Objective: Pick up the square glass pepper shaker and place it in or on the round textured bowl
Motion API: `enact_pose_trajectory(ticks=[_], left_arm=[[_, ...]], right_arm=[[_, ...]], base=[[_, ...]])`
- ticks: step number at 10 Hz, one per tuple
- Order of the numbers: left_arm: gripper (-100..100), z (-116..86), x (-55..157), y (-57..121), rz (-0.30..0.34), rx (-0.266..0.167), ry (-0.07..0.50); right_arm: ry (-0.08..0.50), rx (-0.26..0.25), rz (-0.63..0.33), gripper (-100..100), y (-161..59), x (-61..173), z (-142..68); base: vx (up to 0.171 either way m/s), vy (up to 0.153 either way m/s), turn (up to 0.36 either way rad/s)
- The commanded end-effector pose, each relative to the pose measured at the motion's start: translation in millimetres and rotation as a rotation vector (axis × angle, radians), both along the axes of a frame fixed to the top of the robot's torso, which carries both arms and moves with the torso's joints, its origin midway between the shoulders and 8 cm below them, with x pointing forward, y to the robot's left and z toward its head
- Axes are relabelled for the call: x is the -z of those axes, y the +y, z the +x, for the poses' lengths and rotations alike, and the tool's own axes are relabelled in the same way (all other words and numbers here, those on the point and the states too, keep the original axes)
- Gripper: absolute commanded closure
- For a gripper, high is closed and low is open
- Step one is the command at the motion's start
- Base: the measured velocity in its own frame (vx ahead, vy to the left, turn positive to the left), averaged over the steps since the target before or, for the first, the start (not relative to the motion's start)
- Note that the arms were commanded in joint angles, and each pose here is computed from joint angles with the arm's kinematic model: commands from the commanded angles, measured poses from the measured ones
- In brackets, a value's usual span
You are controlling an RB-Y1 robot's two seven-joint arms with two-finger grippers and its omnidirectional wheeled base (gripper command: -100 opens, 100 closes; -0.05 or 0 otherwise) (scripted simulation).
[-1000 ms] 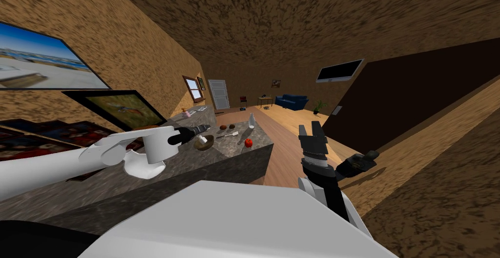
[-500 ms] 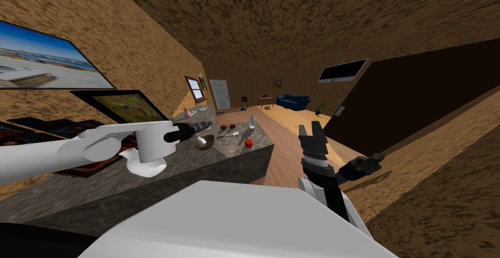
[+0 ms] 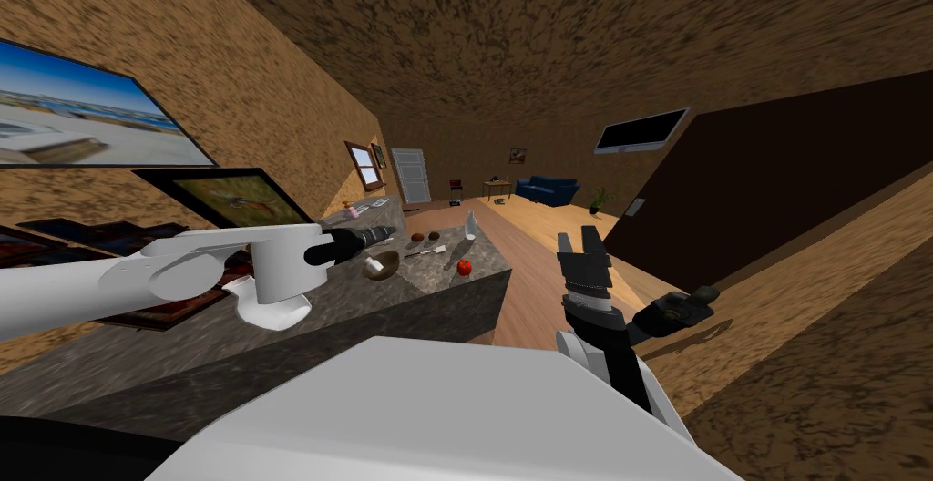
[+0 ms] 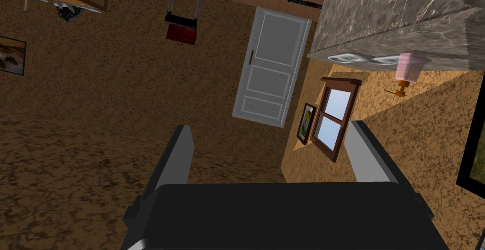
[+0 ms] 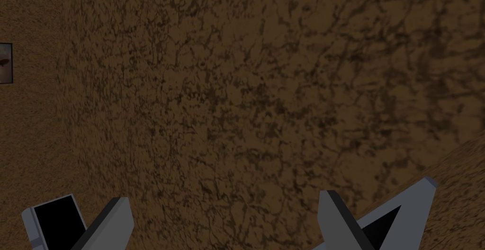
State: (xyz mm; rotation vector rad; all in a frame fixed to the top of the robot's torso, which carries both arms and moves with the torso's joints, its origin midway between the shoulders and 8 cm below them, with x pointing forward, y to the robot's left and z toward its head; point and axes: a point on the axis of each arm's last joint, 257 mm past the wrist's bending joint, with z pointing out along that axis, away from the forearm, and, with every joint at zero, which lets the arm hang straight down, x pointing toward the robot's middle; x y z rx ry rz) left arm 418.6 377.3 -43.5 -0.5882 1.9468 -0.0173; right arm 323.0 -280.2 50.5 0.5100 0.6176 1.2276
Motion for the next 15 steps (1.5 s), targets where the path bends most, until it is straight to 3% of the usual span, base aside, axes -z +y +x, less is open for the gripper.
enact_pose_trajectory(ticks=[1,4,15], left_arm=[[-100,0,0,0.0,0.000,0.000,0.000],[-100,0,0,0.0,0.000,0.000,0.000],[-100,-13,-57,-36.5,0.005,0.004,0.001]], right_arm=[[0.000,0.000,0.000,0,0,0,0],[0.000,0.000,0.000,0,0,0,0],[0.000,0.000,0.000,0,0,0,0]], base=[[0.004,-0.005,0.015],[-0.001,0.002,-0.005],[-0.002,0.002,-0.006]])
